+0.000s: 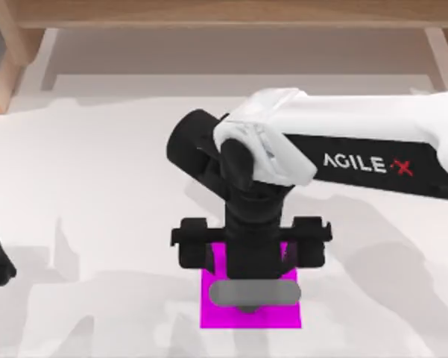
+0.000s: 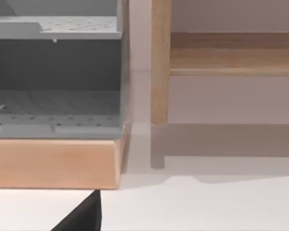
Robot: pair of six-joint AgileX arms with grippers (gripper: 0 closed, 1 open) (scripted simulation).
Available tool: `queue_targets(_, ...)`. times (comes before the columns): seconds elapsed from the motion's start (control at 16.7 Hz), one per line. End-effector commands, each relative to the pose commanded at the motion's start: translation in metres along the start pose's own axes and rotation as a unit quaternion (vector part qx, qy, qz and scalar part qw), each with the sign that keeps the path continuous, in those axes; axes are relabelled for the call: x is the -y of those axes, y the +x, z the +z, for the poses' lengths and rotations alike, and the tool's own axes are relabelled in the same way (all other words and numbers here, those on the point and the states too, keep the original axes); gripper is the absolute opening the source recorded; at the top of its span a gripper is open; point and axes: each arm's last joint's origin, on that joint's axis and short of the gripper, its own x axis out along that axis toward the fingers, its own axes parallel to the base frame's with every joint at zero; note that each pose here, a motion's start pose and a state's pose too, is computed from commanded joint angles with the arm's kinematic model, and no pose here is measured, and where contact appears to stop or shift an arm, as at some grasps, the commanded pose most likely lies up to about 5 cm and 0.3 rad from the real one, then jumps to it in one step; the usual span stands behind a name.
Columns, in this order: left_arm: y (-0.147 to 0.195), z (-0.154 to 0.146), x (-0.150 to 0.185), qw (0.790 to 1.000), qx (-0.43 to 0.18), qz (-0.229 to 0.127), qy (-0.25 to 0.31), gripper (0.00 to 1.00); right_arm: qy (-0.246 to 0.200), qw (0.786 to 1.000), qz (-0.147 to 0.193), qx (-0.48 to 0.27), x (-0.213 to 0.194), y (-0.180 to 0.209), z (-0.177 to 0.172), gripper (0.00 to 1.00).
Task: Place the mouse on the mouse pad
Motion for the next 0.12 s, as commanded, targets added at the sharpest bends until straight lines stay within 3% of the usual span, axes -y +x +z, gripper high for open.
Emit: queue_targets(0.12, 0.0000, 0.0000, 0.0000, 1.000, 0.000, 0.000, 0.000, 1.00, 0.000, 1.000, 0.000, 0.000, 0.0000, 0.0000, 0.0000, 1.00)
